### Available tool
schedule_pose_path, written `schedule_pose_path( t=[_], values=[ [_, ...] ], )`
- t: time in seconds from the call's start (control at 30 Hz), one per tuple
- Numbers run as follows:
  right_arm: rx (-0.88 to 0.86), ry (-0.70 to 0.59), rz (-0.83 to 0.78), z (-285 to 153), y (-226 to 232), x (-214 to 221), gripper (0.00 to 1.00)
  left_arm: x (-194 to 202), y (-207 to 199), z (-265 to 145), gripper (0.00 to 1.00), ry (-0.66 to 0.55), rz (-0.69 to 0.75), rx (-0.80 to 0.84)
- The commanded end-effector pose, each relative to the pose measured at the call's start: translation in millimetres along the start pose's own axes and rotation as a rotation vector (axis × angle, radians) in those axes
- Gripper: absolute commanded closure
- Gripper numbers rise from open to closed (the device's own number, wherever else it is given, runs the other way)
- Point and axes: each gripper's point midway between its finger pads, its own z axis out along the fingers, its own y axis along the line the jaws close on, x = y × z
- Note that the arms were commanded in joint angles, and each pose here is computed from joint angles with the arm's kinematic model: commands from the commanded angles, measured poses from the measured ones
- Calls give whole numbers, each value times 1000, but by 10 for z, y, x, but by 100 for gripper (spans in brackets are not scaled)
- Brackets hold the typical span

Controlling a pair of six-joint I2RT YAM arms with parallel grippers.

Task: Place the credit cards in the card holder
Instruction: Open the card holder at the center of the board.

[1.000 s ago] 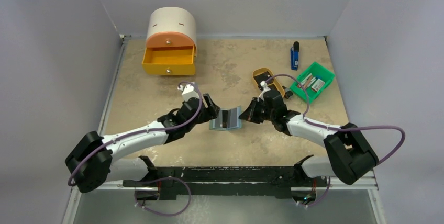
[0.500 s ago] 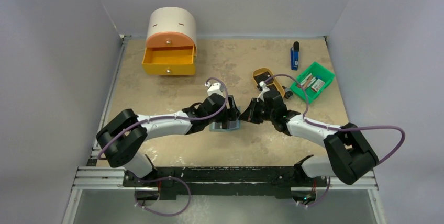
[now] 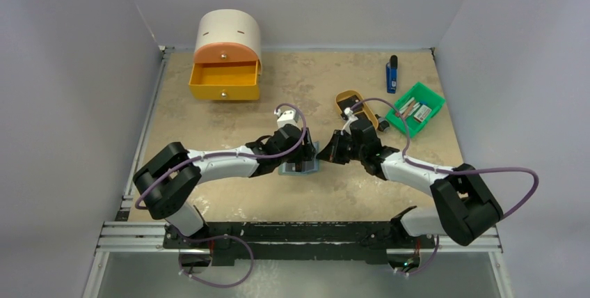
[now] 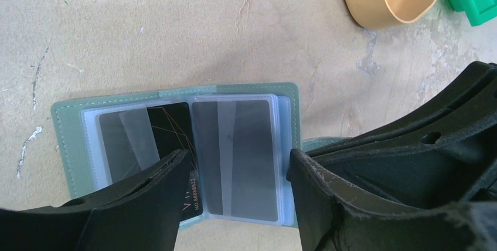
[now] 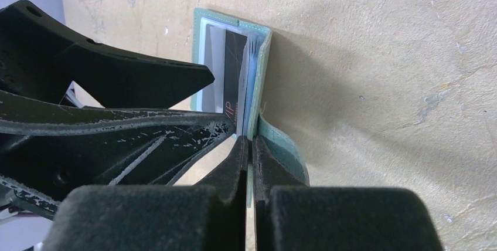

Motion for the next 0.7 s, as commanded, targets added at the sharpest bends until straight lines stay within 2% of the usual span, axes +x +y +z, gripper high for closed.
schedule_pose_path(
  t=[0.0, 0.47, 0.53, 0.67],
  values=[
    [-75, -30, -46, -61, 245, -148, 100, -214, -132, -33, 39, -69, 7, 14],
    [-79, -26, -50, -70, 268, -155, 100, -132, -160, 81, 35, -32, 39, 18],
    [-79, -28, -51, -74, 272, -161, 100, -126, -121, 92, 38, -28, 43, -5],
    [-79, -28, -51, -76, 271, -159, 100, -97, -62, 106, 53, -24, 47, -24]
  ],
)
